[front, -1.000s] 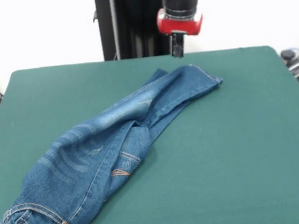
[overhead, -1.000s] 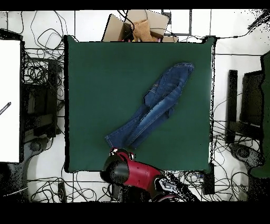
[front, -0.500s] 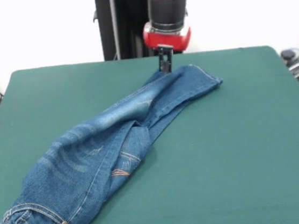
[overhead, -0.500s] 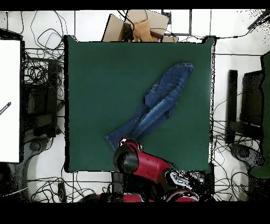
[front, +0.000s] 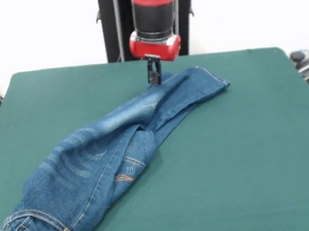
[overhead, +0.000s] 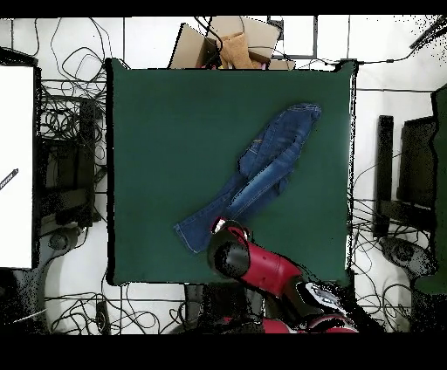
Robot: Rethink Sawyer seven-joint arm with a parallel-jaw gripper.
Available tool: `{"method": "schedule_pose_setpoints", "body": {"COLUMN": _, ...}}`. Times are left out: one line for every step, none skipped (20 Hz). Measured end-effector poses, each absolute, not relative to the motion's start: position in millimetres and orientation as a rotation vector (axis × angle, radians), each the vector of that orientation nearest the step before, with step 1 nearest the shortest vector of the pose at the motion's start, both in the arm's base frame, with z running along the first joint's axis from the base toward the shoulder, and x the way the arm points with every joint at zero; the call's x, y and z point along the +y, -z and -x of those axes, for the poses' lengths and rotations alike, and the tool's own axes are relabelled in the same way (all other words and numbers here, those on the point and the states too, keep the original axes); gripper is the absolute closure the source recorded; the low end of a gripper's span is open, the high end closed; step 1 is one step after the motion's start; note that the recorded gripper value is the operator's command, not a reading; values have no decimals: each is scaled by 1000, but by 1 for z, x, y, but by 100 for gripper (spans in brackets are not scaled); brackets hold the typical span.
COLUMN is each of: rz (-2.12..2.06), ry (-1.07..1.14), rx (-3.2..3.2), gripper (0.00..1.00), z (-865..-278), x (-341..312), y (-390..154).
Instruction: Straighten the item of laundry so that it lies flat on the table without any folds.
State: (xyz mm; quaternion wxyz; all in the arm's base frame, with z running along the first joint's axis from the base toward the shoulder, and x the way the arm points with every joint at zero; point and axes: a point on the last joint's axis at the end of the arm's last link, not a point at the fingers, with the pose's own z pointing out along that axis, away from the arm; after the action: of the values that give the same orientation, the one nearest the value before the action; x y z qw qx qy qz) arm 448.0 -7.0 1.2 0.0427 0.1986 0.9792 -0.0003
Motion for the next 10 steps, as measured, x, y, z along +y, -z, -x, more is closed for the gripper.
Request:
{"method": "schedule_pose_setpoints", "body": {"rz": -611, "ry": 1, "rx": 2994, "gripper": 100, "z": -448, "x": -8, "y": -1}}
{"method": "schedule_pose_setpoints", "body": {"rz": -615, "ry": 0, "rx": 2993, "gripper": 100, "z": -448, "x": -10, "y": -1}}
{"method": "schedule_pose_setpoints", "body": {"rz": -619, "ry": 0, "rx": 2991, "gripper": 100, "z": -448, "x": -12, "y": -2}}
{"method": "schedule_pose_setpoints", "body": {"rz": -623, "ry": -1, "rx": 2990, "gripper": 100, "z": -448, "x": -14, "y": -2}}
{"method": "schedule_pose_setpoints", "body": {"rz": -626, "ry": -1, "rx": 2989, "gripper": 100, "z": -448, "x": -16, "y": -2}}
{"method": "schedule_pose_setpoints", "body": {"rz": -629, "ry": -2, "rx": 2988, "gripper": 100, "z": -449, "x": -18, "y": -3}}
{"method": "schedule_pose_setpoints", "body": {"rz": -629, "ry": -2, "rx": 2987, "gripper": 100, "z": -449, "x": -21, "y": -4}}
{"method": "schedule_pose_setpoints", "body": {"rz": -628, "ry": -2, "rx": 2987, "gripper": 100, "z": -450, "x": -22, "y": -4}}
{"method": "schedule_pose_setpoints", "body": {"rz": -627, "ry": -3, "rx": 2986, "gripper": 100, "z": -450, "x": -23, "y": -4}}
{"method": "schedule_pose_setpoints", "body": {"rz": -625, "ry": -4, "rx": 2986, "gripper": 100, "z": -451, "x": -24, "y": -5}}
